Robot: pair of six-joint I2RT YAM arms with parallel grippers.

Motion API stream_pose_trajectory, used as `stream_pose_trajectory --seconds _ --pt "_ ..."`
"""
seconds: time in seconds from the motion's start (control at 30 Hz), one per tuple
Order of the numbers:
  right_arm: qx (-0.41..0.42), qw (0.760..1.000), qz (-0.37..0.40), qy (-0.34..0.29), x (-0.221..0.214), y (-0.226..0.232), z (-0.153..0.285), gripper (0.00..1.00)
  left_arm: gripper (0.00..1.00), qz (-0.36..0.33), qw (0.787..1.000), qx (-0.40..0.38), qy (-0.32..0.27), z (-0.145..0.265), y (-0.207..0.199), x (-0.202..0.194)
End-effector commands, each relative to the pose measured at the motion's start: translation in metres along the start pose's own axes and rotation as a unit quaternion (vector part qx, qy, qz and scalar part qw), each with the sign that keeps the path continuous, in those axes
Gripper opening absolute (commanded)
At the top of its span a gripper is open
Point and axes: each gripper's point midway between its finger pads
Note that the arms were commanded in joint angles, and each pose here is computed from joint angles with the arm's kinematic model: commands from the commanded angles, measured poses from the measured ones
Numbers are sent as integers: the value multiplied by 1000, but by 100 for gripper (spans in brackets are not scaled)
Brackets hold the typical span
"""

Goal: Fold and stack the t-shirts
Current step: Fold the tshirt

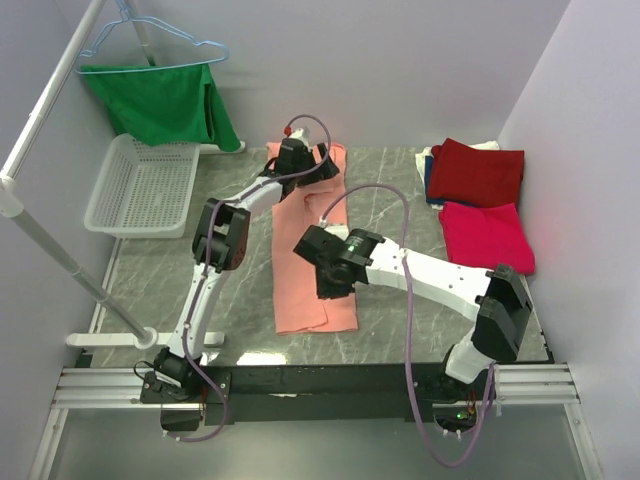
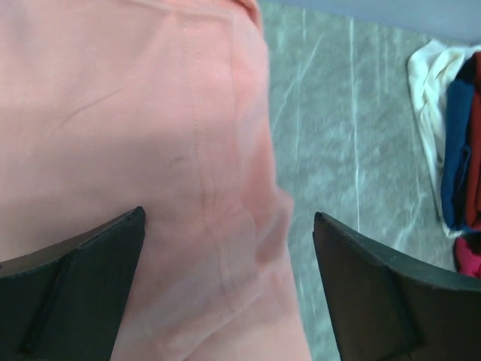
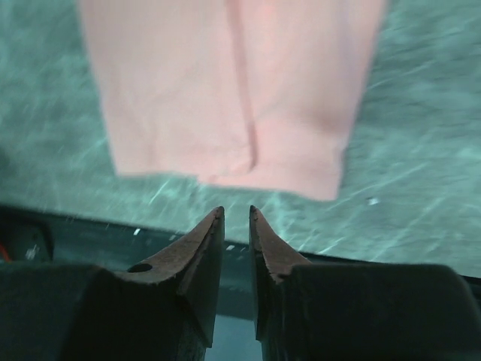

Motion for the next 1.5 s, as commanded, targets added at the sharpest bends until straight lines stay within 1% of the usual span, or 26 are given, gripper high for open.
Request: stream_pose_trajectory --seconds 0.0,0.07,0.1,0.13,0.2,0.23,0.27,0.33,0.37,0.4,0.43,0.47,0.5,0.53,0.57,0.6,0.63,0.67,0.7,0.77,0.8,0.87,1.0,1.17,1.23,1.47 --pt "-62 997 -34 -44 34 -48 -2 28 99 -36 997 -4 -75 71 -53 77" --pt "-63 997 -27 -44 41 -55 -12 28 99 -52 995 22 -79 93 -51 86" --pt "-70 996 -29 -40 44 -64 -19 28 100 -66 993 20 -98 116 -63 106" --pt "-70 996 -22 -42 46 -64 -28 29 99 -67 994 42 -76 127 -58 100" --pt "-83 996 -7 -31 43 -75 -40 29 99 -73 993 56 -72 153 -64 110" --pt "-90 996 -1 -26 42 -78 -47 31 99 -71 994 79 -29 162 -55 91" --pt "-92 996 0 -23 40 -80 -51 33 99 -66 992 104 -27 177 -51 94" --pt "-90 996 0 -12 32 -86 -59 33 99 -49 987 147 38 197 -33 56" --pt "-89 996 -1 -11 30 -87 -60 34 99 -47 985 162 39 218 -35 56" --pt "-88 996 -1 -6 23 -93 -62 34 100 -29 979 186 73 229 -19 22" --pt "-73 997 -7 -4 21 -90 -63 36 99 -27 977 193 86 240 -15 8" --pt "-67 998 -12 -3 19 -91 -64 36 99 -25 979 189 69 265 -25 11" --pt "-62 998 -16 4 11 -96 -64 37 99 -4 972 210 103 278 -8 -29" --pt "-37 999 -19 8 9 -91 -66 38 99 6 973 202 110 289 -9 -43" --pt "-25 999 -21 12 6 -90 -66 38 99 13 981 174 84 309 -23 -39" --pt "-16 999 -23 18 -3 -94 -68 39 98 39 975 188 114 321 -7 -81" --pt "12 999 -23 23 -7 -86 -69 40 98 49 976 177 114 330 -8 -93" --pt "19 999 -24 26 -11 -86 -70 40 98 55 983 151 90 348 -19 -91" --pt "20 999 -26 32 -18 -90 -72 40 98 74 980 154 100 355 -9 -118" --pt "46 998 -27 37 -23 -84 -73 41 99 80 986 124 73 374 -19 -117" --pt "53 997 -26 41 -27 -84 -74 41 99 88 984 131 80 380 -15 -127" --pt "75 996 -25 46 -30 -78 -74 44 99 87 985 127 81 389 -17 -129" --pt "93 995 -20 36 -26 -73 -69 48 99 90 977 141 133 392 -13 -153" --pt "83 995 -23 44 -33 -78 -71 49 99 84 962 164 202 390 -12 -191" --pt "82 995 -29 45 -35 -80 -72 49 98 88 958 168 216 390 -15 -202" --pt "76 994 -43 65 -54 -92 -79 48 91 83 941 172 280 394 -28 -251"
Point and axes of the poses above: each gripper's point midway between its finger pads, its own z axis back along the fingers, its own y axis along the line the jaws close on, x = y × z, and after that the axes turned 6 degrees about -z, right-handed
